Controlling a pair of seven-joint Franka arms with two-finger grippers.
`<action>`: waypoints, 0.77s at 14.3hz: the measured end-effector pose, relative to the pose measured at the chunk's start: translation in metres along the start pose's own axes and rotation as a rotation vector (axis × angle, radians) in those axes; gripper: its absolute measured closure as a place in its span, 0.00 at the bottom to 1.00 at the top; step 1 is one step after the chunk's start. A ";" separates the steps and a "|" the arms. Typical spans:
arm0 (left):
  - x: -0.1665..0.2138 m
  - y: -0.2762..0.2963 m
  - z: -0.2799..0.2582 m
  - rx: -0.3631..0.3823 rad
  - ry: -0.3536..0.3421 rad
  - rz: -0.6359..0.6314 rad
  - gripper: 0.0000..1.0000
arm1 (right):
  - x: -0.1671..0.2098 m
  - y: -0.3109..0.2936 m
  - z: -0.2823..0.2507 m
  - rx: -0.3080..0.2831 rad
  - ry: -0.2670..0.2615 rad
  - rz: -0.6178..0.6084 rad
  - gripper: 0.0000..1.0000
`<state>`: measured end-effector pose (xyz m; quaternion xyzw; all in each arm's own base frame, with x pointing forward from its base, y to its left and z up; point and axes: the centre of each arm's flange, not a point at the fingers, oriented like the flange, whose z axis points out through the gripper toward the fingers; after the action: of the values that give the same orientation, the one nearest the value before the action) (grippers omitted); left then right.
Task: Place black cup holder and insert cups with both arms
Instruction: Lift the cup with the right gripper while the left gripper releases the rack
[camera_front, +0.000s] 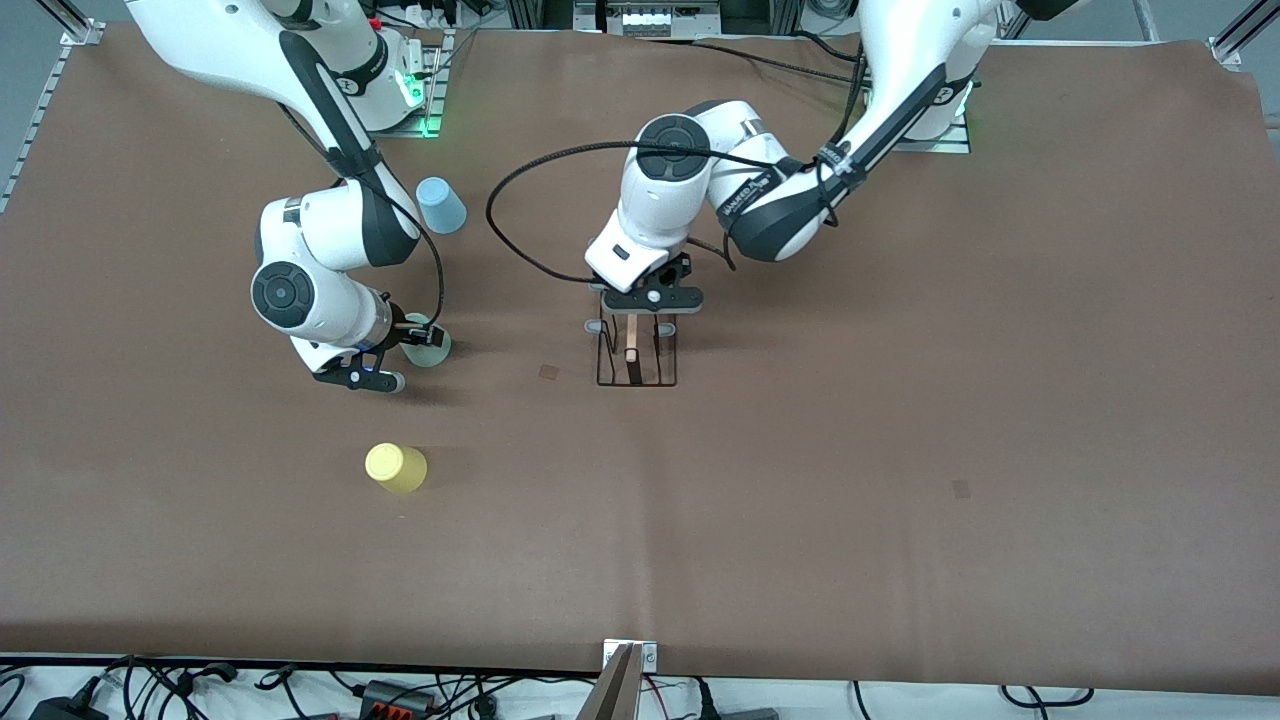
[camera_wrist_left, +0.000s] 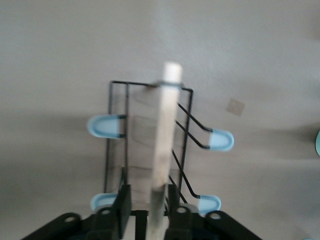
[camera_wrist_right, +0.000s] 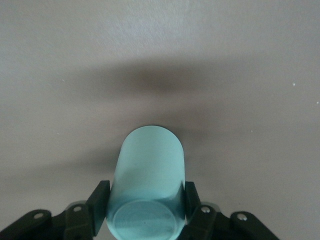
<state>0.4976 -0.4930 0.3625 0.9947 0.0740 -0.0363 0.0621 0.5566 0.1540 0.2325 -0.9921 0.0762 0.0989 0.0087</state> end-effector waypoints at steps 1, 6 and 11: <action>0.011 -0.005 -0.018 0.015 -0.010 -0.025 0.60 | 0.002 -0.003 -0.008 0.000 -0.005 -0.003 0.35; 0.072 -0.067 -0.091 0.069 -0.001 -0.049 0.54 | 0.011 -0.035 -0.116 -0.006 -0.068 -0.049 0.35; 0.139 -0.163 -0.104 0.102 -0.052 0.111 0.54 | -0.050 -0.142 -0.167 0.004 -0.114 -0.142 0.35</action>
<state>0.6169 -0.2993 0.4349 0.9978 0.0153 -0.0624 0.0151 0.5625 0.2961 0.4065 -0.9878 0.0054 0.1541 0.0221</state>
